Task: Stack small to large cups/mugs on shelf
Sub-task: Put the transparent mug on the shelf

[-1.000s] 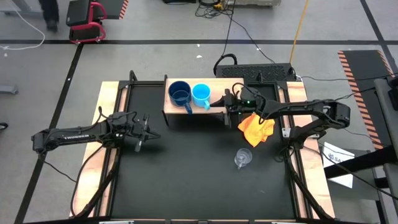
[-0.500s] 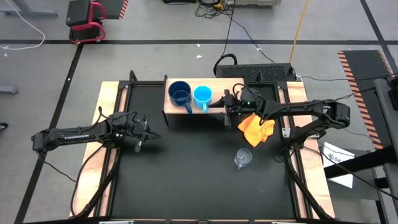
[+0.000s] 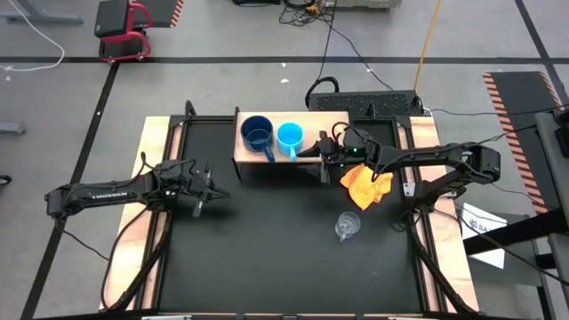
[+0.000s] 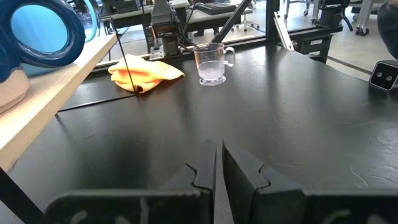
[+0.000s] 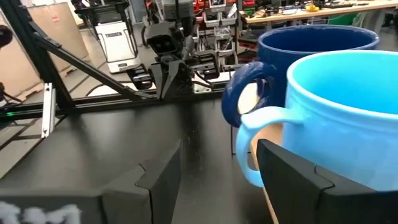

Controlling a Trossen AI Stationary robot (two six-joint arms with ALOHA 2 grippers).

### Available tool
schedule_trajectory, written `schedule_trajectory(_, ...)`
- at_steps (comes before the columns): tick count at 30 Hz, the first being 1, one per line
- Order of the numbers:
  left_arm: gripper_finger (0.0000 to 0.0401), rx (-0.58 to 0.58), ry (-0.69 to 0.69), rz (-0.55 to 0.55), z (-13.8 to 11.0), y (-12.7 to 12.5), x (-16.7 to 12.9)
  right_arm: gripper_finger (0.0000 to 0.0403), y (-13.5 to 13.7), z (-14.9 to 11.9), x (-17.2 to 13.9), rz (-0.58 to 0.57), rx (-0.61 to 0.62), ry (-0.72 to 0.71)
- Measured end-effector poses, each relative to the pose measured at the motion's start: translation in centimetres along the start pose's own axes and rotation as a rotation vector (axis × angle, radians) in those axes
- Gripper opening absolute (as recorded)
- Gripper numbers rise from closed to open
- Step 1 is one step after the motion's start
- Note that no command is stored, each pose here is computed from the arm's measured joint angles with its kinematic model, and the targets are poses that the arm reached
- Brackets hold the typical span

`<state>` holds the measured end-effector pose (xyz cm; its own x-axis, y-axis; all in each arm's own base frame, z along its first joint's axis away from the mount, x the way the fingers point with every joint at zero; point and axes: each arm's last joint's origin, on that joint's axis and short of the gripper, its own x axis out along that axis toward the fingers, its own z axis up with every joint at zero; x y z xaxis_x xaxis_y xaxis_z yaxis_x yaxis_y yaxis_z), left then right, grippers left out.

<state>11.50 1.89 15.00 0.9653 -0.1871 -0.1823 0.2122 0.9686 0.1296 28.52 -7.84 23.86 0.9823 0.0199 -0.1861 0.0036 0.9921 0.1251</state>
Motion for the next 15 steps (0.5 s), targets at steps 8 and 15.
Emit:
schedule_trajectory(8,0.0031,-0.015,-0.001,0.000,0.0,0.0,0.0,0.0199,-1.7,0.2,-0.7,-0.084,0.011,-0.006)
schedule_trajectory(15,0.0031,-0.022,-0.001,0.000,0.0,0.0,0.0,0.0199,-2.1,1.0,-2.0,-0.111,-0.006,-0.012)
